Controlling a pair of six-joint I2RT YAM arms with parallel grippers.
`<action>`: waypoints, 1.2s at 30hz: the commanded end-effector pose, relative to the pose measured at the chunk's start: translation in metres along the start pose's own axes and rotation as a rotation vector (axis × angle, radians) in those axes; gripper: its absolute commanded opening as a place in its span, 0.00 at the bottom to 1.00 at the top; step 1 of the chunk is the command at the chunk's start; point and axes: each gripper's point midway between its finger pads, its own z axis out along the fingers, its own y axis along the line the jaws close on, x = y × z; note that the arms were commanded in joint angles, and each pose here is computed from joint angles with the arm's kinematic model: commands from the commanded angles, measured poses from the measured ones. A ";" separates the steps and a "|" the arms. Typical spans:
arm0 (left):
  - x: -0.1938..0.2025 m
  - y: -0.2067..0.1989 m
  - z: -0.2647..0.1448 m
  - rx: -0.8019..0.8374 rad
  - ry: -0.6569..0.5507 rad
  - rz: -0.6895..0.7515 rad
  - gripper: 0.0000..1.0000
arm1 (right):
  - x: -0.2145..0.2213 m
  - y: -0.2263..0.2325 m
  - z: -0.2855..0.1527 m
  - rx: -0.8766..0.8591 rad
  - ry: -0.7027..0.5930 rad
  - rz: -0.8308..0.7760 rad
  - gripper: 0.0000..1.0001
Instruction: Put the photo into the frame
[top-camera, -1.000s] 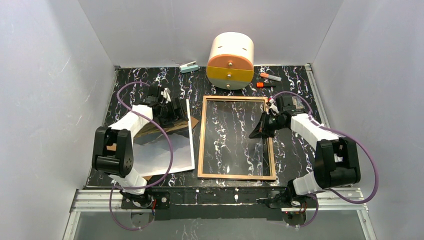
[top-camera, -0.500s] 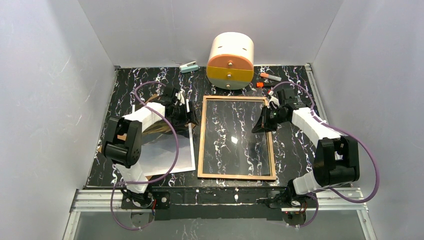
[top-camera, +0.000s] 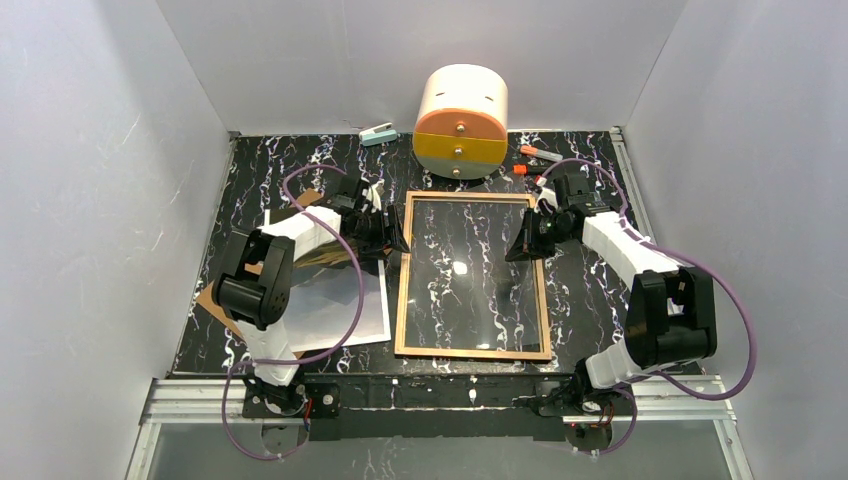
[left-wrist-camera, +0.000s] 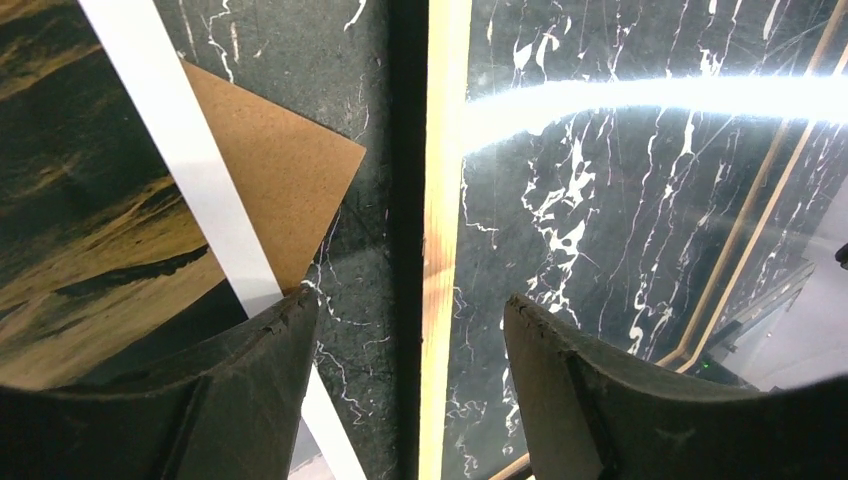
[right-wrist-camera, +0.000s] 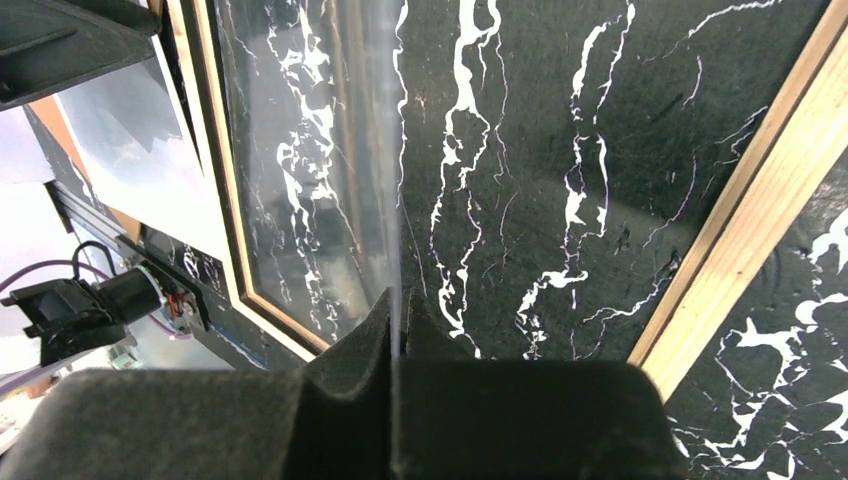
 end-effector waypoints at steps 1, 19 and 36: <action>-0.001 -0.009 0.004 0.023 0.006 0.016 0.65 | -0.016 -0.002 0.003 0.001 -0.045 -0.066 0.01; -0.001 0.012 0.027 -0.092 -0.013 0.055 0.48 | 0.000 0.025 -0.005 -0.149 -0.073 0.023 0.27; 0.002 0.078 0.012 -0.456 -0.035 0.053 0.25 | 0.020 0.042 0.003 -0.325 -0.078 0.122 0.21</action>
